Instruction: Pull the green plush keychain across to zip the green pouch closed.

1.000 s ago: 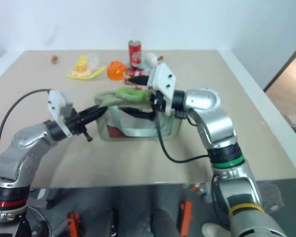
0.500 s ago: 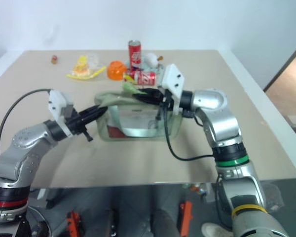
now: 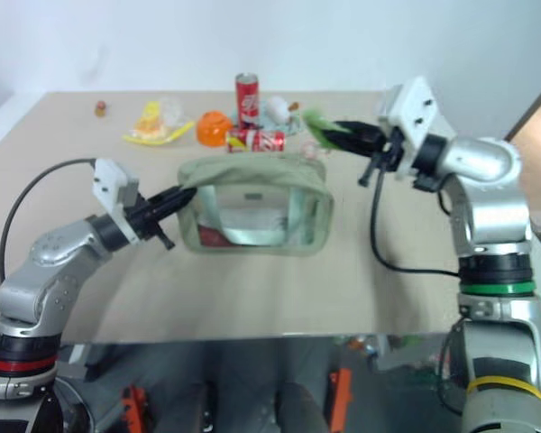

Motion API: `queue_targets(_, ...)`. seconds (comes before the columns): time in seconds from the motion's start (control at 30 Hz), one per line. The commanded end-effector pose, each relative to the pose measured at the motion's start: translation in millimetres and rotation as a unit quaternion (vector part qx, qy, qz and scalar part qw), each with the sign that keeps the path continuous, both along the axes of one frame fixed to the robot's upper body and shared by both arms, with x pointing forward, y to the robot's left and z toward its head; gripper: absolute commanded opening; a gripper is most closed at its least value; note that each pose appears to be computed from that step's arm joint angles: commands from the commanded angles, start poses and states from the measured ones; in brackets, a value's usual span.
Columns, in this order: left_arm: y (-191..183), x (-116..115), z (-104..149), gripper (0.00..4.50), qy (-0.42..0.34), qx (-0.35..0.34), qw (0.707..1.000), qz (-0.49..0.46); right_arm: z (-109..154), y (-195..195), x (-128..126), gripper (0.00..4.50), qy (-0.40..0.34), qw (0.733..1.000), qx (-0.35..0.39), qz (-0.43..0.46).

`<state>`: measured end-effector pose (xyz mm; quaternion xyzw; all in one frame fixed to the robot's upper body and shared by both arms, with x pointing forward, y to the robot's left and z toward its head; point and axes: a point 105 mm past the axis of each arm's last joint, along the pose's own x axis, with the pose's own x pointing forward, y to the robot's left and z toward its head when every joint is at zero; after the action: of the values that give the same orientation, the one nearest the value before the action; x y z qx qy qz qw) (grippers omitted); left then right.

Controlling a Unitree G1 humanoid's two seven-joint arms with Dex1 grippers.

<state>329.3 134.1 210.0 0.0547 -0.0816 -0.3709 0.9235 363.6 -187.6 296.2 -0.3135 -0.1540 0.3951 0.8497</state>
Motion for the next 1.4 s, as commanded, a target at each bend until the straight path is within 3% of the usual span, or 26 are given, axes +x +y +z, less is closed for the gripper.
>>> queue_targets(0.03, 8, 3, 5, 0.0, -0.013, 0.015, 0.999, 0.029, 15, -45, 6, 0.02, -0.039, 0.995, -0.002, -0.087)
queue_targets(0.13, 12, 4, 8, 0.0, -0.027, 0.01, 0.998, 0.055, -4, -65, 12, 0.02, -0.023, 0.989, -0.021, -0.142)
queue_targets(0.3, 9, 1, 12, 0.0, -0.039, -0.008, 0.997, 0.066, -32, -66, 15, 0.02, -0.027, 0.98, -0.032, -0.196)
queue_targets(0.5, 3, -3, 5, 0.0, -0.02, -0.018, 0.997, 0.066, -118, -10, 2, 0.02, 0.02, 0.983, -0.044, -0.178)
queue_targets(0.67, 1, -2, 1, 0.0, -0.004, -0.034, 0.997, 0.069, -160, -9, 6, 0.02, 0.053, 0.974, -0.008, -0.222)
queue_targets(0.73, 0, -1, 0, 0.0, 0.0, -0.036, 0.997, 0.069, -163, -8, 8, 0.02, 0.053, 0.973, 0.006, -0.223)
queue_targets(0.83, 3, 1, 0, 0.0, 0.01, -0.052, 0.996, 0.072, -138, -4, 10, 0.02, 0.063, 0.971, 0.108, -0.202)
queue_targets(0.87, 4, 2, 0, 0.0, 0.015, -0.062, 0.995, 0.074, -129, -2, 9, 0.56, 0.065, 0.971, 0.134, -0.188)
queue_targets(0.93, 5, 2, 1, 0.74, 0.022, -0.074, 0.995, 0.068, -115, -3, 7, 0.89, 0.068, 0.969, 0.168, -0.17)
queue_targets(1.0, 7, 1, 5, 0.82, 0.021, -0.083, 0.995, 0.059, -98, -5, 3, 1.22, 0.07, 0.964, 0.205, -0.151)
queue_targets(1.03, 8, -1, 8, 1.44, 0.019, -0.089, 0.995, 0.052, -90, -5, -1, 1.73, 0.071, 0.963, 0.221, -0.138)
queue_targets(1.07, 10, -2, 11, 1.68, 0.016, -0.092, 0.994, 0.048, -82, -5, -5, 2.08, 0.071, 0.962, 0.233, -0.121)
queue_targets(1.1, 12, -3, 13, 2.23, 0.014, -0.091, 0.995, 0.044, -74, -6, -9, 2.56, 0.069, 0.962, 0.239, -0.111)
queue_targets(1.13, 14, -4, 15, 2.36, 0.011, -0.089, 0.995, 0.04, -68, -7, -13, 2.69, 0.068, 0.962, 0.244, -0.102)
queue_targets(1.23, 23, -16, 25, 3.6, 0.005, -0.093, 0.995, 0.019, -52, -10, -30, 3.95, 0.072, 0.966, 0.237, -0.069)
queue_targets(1.3, 33, -25, 30, 4.2, 0.006, -0.102, 0.995, 0.01, -47, -14, -39, 4.49, 0.08, 0.969, 0.224, -0.061)
queue_targets(1.33, 38, -29, 29, 4.47, 0.008, -0.101, 0.995, 0.01, -46, -16, -43, 4.5, 0.083, 0.97, 0.22, -0.061)
queue_targets(1.4, 49, -37, 17, 4.47, 0.024, -0.078, 0.996, 0.026, -49, -17, -53, 4.5, 0.103, 0.971, 0.208, -0.055)
